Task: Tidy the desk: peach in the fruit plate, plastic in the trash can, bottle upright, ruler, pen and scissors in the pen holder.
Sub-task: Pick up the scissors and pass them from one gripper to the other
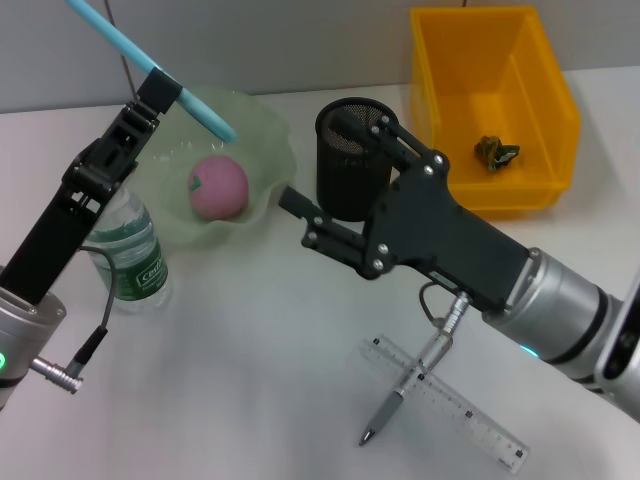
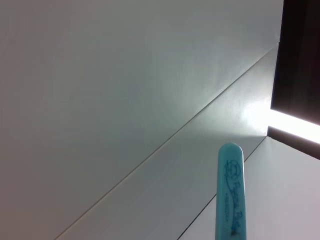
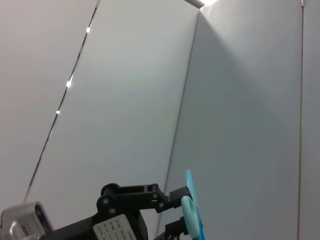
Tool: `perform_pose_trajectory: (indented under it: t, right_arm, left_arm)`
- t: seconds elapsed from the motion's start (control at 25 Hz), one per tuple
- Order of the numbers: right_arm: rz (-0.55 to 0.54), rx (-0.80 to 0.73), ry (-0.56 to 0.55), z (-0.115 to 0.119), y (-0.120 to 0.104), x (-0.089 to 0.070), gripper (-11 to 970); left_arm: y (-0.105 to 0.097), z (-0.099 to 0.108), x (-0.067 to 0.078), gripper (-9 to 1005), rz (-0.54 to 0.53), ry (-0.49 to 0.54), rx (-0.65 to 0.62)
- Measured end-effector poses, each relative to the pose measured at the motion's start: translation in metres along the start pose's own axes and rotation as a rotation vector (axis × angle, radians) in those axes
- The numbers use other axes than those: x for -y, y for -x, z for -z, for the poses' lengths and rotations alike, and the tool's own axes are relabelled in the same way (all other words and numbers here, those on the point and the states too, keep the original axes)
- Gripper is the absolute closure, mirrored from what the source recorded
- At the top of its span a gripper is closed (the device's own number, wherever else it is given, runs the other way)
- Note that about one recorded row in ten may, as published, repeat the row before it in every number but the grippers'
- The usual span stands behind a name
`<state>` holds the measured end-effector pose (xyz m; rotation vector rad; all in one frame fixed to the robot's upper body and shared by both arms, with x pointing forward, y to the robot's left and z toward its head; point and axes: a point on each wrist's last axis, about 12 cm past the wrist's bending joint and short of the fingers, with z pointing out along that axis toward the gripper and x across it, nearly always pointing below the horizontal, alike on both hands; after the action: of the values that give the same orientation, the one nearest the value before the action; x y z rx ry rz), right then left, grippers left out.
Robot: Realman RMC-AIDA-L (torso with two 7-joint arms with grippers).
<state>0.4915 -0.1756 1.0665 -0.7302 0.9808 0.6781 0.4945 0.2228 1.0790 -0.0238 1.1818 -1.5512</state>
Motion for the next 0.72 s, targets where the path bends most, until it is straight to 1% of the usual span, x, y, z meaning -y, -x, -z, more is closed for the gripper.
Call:
perform_pose_trajectory:
  t: [0.12,0.4,0.6,0.72]
  right_arm:
    - [0.002,0.004,-0.021,-0.007,0.000,0.000,193]
    - [0.014,0.004,0.012,-0.023,-0.002,-0.002,193]
    - [0.082,0.003,-0.011,-0.035,-0.003,-0.011,193]
    - [0.095,0.012,-0.016,-0.039,-0.002,-0.013,193]
  left_arm:
    - [0.000,0.000,0.000,709,0.000,0.000,0.000]
    - [-0.002,-0.005,-0.001,708,0.004,0.012,0.015]
    - [-0.005,-0.008,-0.002,706,0.019,0.016,0.018]
    - [-0.006,-0.008,-0.002,706,0.028,0.022,0.027]
